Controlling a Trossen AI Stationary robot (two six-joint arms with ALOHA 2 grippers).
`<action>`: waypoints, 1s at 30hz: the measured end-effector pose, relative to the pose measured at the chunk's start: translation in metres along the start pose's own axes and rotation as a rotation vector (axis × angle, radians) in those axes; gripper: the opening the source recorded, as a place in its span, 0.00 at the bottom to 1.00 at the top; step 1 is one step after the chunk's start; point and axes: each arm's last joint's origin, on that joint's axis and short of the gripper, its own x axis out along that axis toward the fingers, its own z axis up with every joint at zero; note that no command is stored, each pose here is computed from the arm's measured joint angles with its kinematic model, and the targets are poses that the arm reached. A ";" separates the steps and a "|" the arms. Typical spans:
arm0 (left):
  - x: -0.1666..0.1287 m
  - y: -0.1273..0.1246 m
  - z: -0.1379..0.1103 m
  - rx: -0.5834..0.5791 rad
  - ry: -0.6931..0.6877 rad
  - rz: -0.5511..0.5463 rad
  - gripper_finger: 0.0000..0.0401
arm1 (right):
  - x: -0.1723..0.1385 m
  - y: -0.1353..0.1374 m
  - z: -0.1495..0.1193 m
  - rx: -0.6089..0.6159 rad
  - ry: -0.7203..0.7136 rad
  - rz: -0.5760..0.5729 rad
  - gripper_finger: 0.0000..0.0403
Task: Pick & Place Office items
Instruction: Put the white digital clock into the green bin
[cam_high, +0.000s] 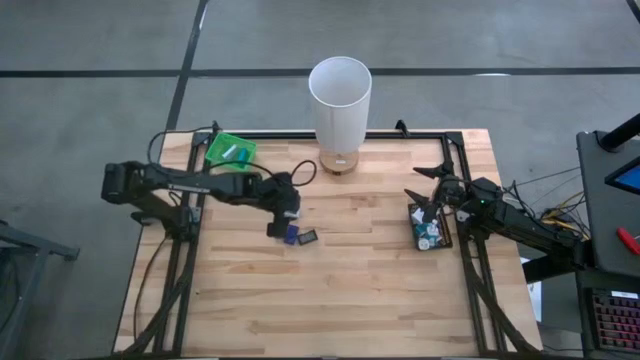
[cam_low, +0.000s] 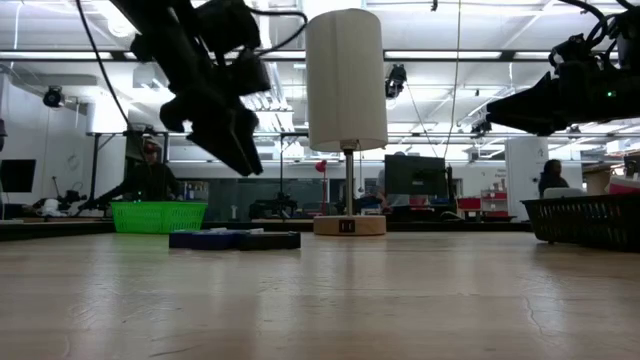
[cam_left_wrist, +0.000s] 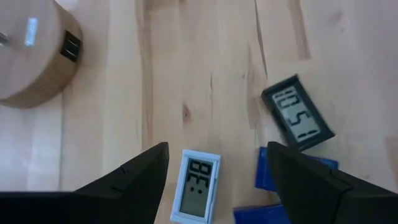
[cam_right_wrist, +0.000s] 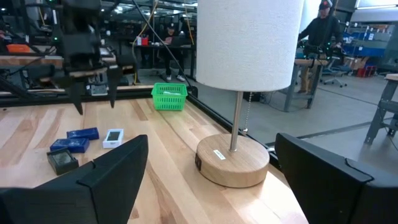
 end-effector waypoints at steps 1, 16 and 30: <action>0.003 0.000 -0.001 0.005 0.012 -0.002 0.69 | 0.000 0.000 0.000 0.000 0.000 -0.001 0.86; 0.041 0.019 -0.018 -0.019 0.153 -0.009 0.69 | 0.000 0.000 0.000 0.000 0.000 0.000 0.86; 0.047 0.020 -0.022 -0.015 0.176 -0.038 0.69 | 0.000 0.000 0.000 0.000 0.000 -0.001 0.87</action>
